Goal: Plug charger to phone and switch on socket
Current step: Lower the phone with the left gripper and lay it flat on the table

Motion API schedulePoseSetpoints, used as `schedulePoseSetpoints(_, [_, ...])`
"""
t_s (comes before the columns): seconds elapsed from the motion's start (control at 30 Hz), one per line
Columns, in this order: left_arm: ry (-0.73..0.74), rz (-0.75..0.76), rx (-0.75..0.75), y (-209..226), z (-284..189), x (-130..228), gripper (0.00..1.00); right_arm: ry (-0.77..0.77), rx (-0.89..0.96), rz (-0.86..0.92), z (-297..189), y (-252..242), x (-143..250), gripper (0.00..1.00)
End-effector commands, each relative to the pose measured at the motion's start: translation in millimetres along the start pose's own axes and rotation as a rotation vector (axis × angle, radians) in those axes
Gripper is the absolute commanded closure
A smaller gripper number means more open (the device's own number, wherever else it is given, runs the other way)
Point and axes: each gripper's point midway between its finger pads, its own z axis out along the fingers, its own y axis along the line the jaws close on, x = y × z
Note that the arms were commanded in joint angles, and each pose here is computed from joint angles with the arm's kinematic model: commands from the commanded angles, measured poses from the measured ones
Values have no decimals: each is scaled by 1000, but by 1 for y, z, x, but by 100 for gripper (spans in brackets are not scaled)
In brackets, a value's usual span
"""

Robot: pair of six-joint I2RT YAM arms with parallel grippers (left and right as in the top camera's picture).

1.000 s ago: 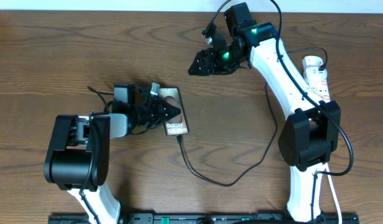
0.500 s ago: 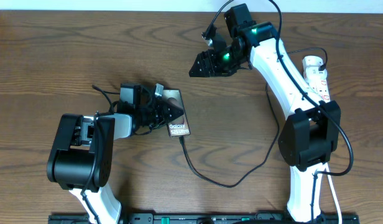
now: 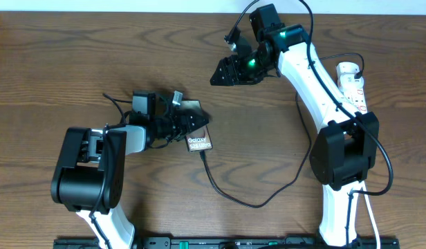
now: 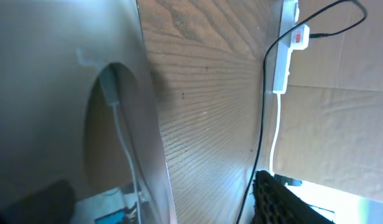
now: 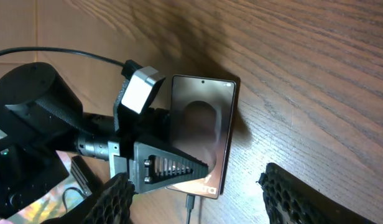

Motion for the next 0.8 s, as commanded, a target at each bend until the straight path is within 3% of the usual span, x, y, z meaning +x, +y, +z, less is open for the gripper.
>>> schedulePoseSetpoints(0.0, [-63, -40, -79, 23, -11, -13, 41, -19, -6, -44, -8, 13, -2, 34])
schedulePoseSetpoints(0.27, [-151, -148, -186, 61, -46, -28, 34, -23, 28, -53, -8, 7, -3, 34])
schedulePoseSetpoints(0.77, [-181, -154, -534, 106, -82, -27, 30, -38, 128, -40, -11, -11, -6, 34])
